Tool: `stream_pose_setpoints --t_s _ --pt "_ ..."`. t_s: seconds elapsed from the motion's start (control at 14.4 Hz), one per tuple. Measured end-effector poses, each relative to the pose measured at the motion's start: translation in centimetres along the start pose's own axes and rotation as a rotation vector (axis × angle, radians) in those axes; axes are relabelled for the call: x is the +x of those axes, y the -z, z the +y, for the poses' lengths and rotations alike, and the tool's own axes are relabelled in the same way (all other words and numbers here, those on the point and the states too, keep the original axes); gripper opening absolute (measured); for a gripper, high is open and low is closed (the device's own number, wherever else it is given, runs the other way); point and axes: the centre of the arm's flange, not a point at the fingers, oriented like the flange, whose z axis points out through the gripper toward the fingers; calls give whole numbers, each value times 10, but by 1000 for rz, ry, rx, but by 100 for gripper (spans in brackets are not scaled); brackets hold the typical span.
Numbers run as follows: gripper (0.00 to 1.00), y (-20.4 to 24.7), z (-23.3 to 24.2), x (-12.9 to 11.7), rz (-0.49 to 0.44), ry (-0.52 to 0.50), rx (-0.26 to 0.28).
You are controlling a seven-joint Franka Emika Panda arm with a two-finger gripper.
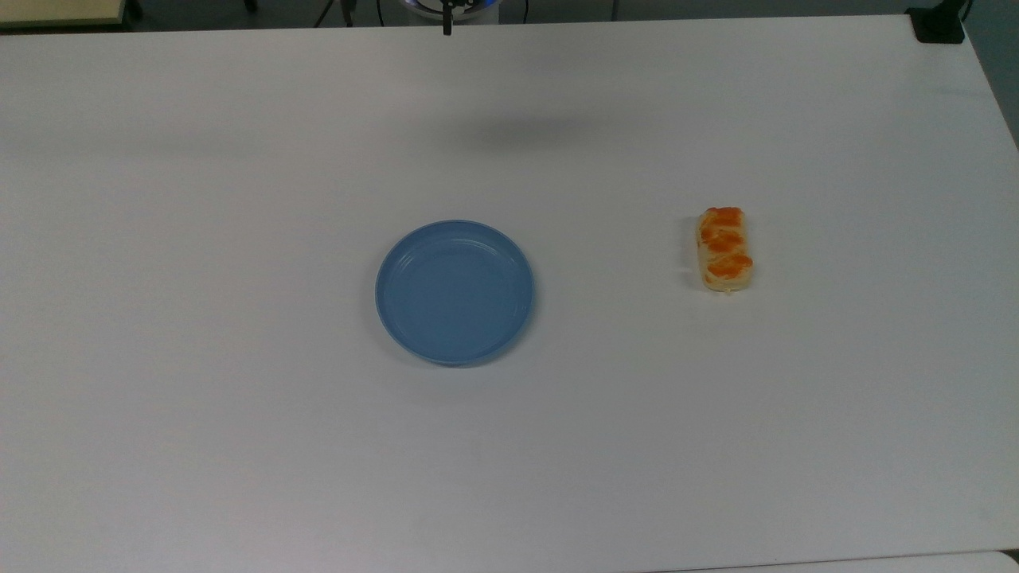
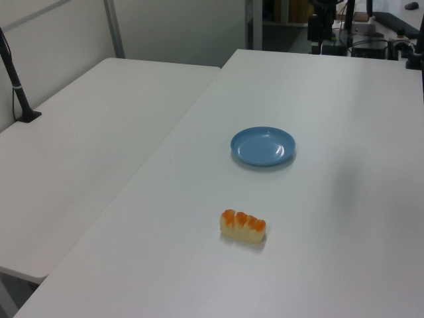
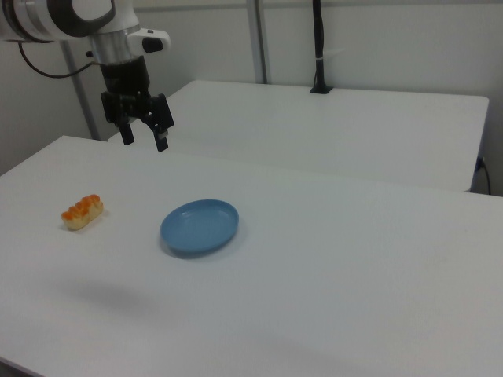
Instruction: Put the bread onto the plate
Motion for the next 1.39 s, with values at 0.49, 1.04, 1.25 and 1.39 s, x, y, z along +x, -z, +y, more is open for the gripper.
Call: stream_pose_setpoints --t_s 0.49,1.04,1.25,1.39 --pt "100 0 4 0 -1 -8 0" --pt "100 -2 14 2 -3 -25 1" --pt "100 -5 -1 2 -9 0 11" --pt "100 -7 -33 2 -7 54 16"
